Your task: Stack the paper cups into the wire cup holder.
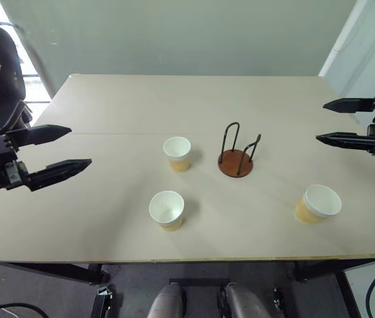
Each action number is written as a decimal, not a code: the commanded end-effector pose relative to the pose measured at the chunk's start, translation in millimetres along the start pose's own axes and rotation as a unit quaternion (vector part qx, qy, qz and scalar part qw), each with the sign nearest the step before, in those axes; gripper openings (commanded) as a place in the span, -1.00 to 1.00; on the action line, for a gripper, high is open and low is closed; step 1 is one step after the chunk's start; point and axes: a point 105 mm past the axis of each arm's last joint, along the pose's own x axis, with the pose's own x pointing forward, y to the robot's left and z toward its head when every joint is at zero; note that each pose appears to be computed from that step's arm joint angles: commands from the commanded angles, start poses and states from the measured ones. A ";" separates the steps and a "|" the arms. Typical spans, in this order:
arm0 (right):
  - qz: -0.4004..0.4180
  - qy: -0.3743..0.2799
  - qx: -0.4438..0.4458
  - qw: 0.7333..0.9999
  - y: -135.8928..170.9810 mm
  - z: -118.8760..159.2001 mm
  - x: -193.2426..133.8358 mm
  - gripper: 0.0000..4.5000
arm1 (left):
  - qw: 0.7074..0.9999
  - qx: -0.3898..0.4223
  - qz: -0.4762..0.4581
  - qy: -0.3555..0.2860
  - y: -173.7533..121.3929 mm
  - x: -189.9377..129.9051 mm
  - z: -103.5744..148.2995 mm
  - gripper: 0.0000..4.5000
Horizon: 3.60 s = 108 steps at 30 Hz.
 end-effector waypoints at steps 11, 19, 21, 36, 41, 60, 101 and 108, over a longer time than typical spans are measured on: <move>0.033 0.013 0.020 0.999 20.9 -3.5 13.6 1.00 | 1.000 0.025 -0.011 -0.006 -2.7 2.6 9.8 0.99; 0.089 0.044 0.087 0.991 75.3 -22.8 65.0 1.00 | 0.999 0.024 -0.040 0.004 -8.4 13.0 3.6 0.99; 0.085 0.063 0.107 0.989 82.0 -33.0 76.1 1.00 | 0.998 0.025 -0.049 0.006 -11.6 16.0 2.6 0.99; -0.025 0.123 0.179 0.976 71.3 -80.5 150.3 1.00 | 0.999 0.028 -0.038 0.008 -19.9 15.3 1.8 0.99; -0.041 0.109 0.181 0.977 66.2 -81.5 164.4 1.00 | 0.999 0.030 -0.032 0.012 -21.4 11.6 2.9 0.99; -0.055 0.062 0.148 0.985 55.6 -53.8 177.4 -0.62 | 0.999 0.033 -0.026 0.011 -21.1 10.8 3.9 1.00; 0.348 0.092 -0.083 0.929 173.7 -78.3 143.9 -0.98 | 0.998 0.031 -0.056 0.019 -21.0 20.2 6.8 1.00; 0.354 0.116 -0.070 0.925 170.3 -77.3 138.7 -0.23 | 0.998 0.030 -0.055 0.018 -21.0 20.1 6.4 1.00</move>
